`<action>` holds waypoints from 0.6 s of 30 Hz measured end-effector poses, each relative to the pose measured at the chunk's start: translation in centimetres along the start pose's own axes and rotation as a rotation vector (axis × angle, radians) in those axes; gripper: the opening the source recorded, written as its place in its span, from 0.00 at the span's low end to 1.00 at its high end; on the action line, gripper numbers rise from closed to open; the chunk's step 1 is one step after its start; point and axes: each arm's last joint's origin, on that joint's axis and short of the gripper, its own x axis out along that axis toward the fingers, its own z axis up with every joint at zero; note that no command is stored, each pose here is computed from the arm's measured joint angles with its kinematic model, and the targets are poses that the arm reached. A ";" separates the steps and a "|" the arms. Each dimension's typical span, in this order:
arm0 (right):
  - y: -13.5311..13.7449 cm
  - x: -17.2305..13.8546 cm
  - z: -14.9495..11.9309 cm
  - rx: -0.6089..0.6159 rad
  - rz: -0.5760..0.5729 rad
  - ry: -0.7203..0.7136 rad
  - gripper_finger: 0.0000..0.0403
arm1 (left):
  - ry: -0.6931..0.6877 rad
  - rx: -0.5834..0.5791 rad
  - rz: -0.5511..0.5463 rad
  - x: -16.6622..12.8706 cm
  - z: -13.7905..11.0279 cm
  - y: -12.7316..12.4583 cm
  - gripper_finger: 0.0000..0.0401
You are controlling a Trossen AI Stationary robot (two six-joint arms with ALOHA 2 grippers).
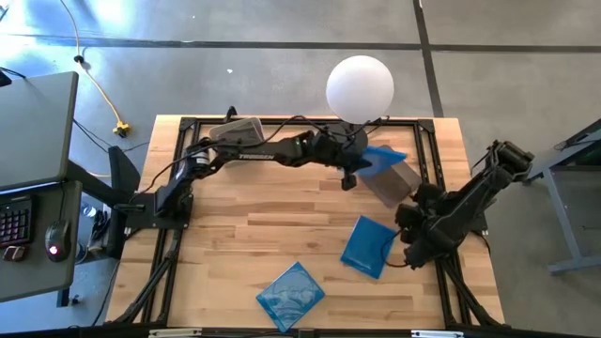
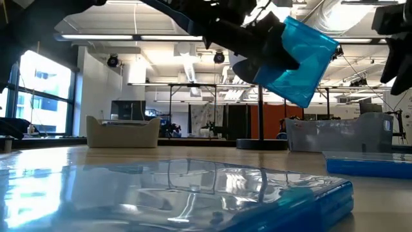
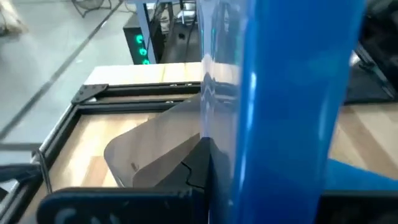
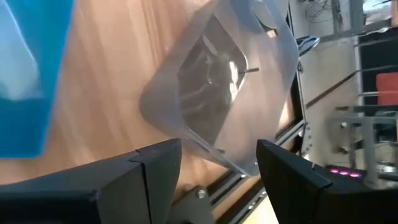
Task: Pick & place jewel cases by type
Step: Put the left blue CD case into the gray bin
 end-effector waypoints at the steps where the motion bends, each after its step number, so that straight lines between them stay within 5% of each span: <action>1: 0.0 0.2 -0.1 0.008 -0.002 0.012 0.51 | -0.001 0.023 0.003 0.0 0.0 0.2 0.06; 10: 0.0 0.6 -0.3 0.150 -0.003 0.051 0.51 | -0.028 0.145 0.009 2.1 -2.3 0.8 0.06; 18: 0.0 0.6 -0.3 0.126 -0.004 0.048 0.51 | -0.063 0.148 0.062 4.1 -4.8 1.5 0.07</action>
